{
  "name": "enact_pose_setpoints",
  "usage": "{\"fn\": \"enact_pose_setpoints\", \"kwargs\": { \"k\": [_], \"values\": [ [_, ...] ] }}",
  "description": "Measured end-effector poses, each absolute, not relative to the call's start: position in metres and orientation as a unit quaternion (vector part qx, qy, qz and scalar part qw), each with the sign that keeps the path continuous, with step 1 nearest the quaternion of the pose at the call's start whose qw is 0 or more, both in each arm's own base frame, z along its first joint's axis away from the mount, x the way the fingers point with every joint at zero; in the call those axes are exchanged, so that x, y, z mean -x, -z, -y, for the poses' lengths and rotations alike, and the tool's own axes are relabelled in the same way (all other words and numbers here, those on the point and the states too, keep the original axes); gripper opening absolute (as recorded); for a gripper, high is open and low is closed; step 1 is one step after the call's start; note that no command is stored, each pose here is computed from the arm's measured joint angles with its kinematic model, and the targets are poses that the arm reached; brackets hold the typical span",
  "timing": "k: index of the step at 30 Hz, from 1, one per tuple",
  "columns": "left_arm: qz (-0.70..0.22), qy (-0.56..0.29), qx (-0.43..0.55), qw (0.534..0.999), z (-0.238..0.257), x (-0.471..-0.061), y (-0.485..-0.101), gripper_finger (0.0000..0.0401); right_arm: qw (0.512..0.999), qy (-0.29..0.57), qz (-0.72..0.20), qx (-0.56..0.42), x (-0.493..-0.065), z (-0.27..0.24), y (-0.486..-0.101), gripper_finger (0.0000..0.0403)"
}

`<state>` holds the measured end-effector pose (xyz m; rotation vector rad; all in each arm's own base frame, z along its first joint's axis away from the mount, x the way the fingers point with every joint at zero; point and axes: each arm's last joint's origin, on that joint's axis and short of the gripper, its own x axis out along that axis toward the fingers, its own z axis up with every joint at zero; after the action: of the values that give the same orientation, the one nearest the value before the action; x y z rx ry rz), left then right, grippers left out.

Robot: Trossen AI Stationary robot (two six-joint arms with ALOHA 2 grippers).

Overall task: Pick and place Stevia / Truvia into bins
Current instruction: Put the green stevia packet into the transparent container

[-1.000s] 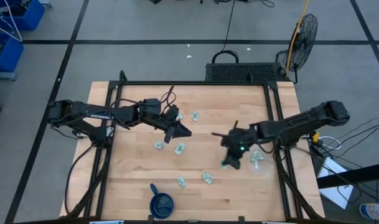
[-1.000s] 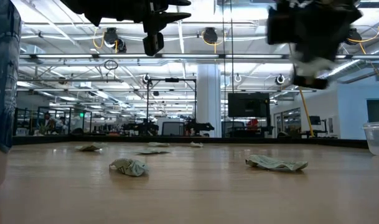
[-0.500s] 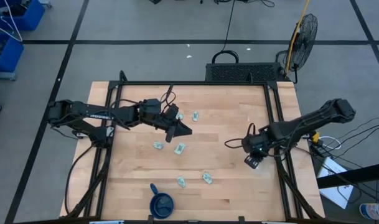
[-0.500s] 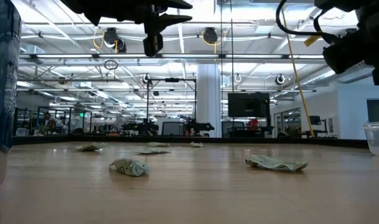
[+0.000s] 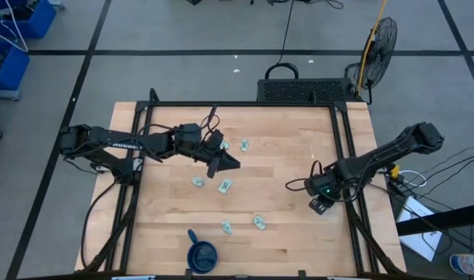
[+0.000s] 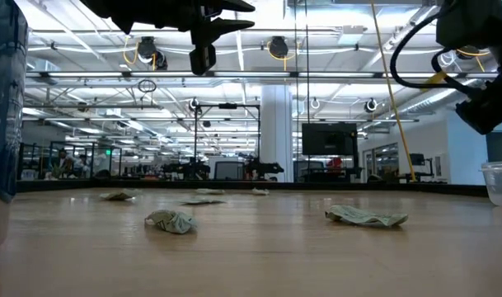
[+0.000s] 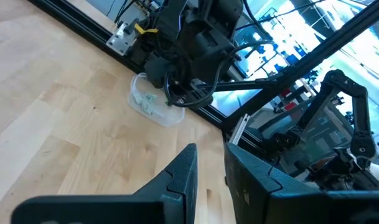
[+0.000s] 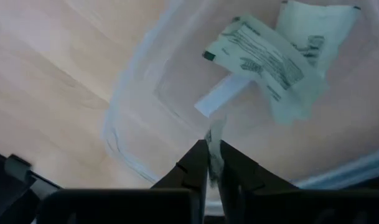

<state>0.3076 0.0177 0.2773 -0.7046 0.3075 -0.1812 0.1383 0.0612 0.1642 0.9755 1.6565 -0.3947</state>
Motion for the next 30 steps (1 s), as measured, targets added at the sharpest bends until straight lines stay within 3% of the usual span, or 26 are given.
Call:
{"fn": "enact_pose_setpoints", "kwargs": {
  "k": [8, 16, 21, 25, 30],
  "values": [
    [-0.150, 0.088, 0.343, 0.923, -0.018, -0.308, -0.277, 0.0086, 0.562, 0.160, -0.699, -0.413, -0.139, -0.061, -0.163, 0.0068],
    [-0.150, 0.088, 0.343, 0.923, -0.018, -0.308, -0.277, 0.0086, 0.579, 0.095, -0.686, -0.430, -0.139, -0.061, -0.181, 0.0067],
    [-0.151, 0.089, 0.343, 0.923, -0.018, -0.308, -0.277, 0.0086, 0.671, 0.032, -0.566, -0.478, -0.158, -0.060, -0.215, 0.0062],
    [-0.152, 0.092, 0.343, 0.922, -0.017, -0.308, -0.277, 0.0086, 0.790, -0.013, -0.356, -0.499, -0.184, -0.058, -0.244, 0.0062],
    [-0.152, 0.097, 0.357, 0.916, -0.017, -0.306, -0.279, 0.0085, 0.909, -0.010, -0.152, -0.387, -0.207, -0.047, -0.264, 0.0062]
  ]
}}
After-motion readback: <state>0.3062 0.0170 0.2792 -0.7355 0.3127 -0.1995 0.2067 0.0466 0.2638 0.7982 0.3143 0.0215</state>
